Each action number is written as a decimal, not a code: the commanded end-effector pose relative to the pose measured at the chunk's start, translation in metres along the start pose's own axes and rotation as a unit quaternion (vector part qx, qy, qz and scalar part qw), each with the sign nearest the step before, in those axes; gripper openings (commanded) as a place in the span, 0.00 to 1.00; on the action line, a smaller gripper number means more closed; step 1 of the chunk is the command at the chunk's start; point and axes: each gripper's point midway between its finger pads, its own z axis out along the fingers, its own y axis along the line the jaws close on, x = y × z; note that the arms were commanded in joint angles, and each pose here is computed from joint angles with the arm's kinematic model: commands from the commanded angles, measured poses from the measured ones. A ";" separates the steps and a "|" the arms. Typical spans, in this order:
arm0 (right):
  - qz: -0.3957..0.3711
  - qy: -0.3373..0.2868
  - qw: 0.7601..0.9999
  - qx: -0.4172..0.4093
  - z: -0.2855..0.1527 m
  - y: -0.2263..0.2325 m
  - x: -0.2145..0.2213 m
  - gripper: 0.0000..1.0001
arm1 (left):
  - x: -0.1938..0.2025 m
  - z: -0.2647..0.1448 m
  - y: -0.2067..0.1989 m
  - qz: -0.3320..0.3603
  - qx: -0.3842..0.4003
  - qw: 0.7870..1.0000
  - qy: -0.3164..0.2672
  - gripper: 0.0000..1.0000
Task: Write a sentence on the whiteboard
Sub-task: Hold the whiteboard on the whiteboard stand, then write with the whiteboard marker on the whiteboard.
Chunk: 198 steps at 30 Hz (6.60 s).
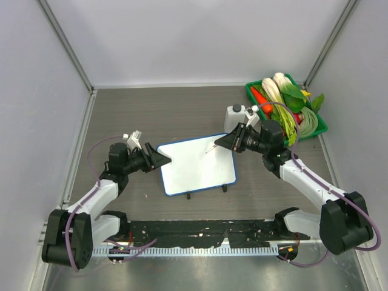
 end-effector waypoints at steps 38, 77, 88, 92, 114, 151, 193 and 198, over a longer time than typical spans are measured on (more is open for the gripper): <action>-0.071 -0.005 0.997 -0.014 0.013 0.029 0.006 0.01 | -0.005 -0.014 -0.021 0.010 0.017 1.000 -0.020 0.58; -0.111 -0.006 0.994 -0.020 0.022 0.050 0.001 0.01 | -0.003 -0.014 -0.020 0.014 0.018 1.000 -0.018 0.57; -0.136 -0.003 0.991 -0.008 0.026 0.062 -0.006 0.01 | 0.000 -0.017 -0.017 0.020 0.013 0.999 -0.024 0.57; -0.140 -0.006 0.990 -0.003 0.032 0.062 -0.008 0.01 | 0.001 -0.017 -0.017 0.019 0.015 0.999 -0.023 0.55; -0.169 0.003 0.986 0.001 0.068 0.070 0.008 0.01 | 0.015 -0.014 0.001 0.032 0.016 0.999 -0.026 0.49; -0.235 -0.094 0.965 0.064 0.105 0.092 0.006 0.02 | 0.027 -0.017 0.001 0.090 0.044 0.995 -0.017 0.00; -0.253 -0.016 0.963 0.087 0.123 0.069 0.055 0.01 | 0.027 -0.017 0.002 0.087 0.041 0.995 -0.017 0.00; -0.254 -0.013 0.961 0.108 0.116 0.056 0.058 0.01 | 0.027 -0.017 0.003 0.086 0.039 0.995 -0.018 0.00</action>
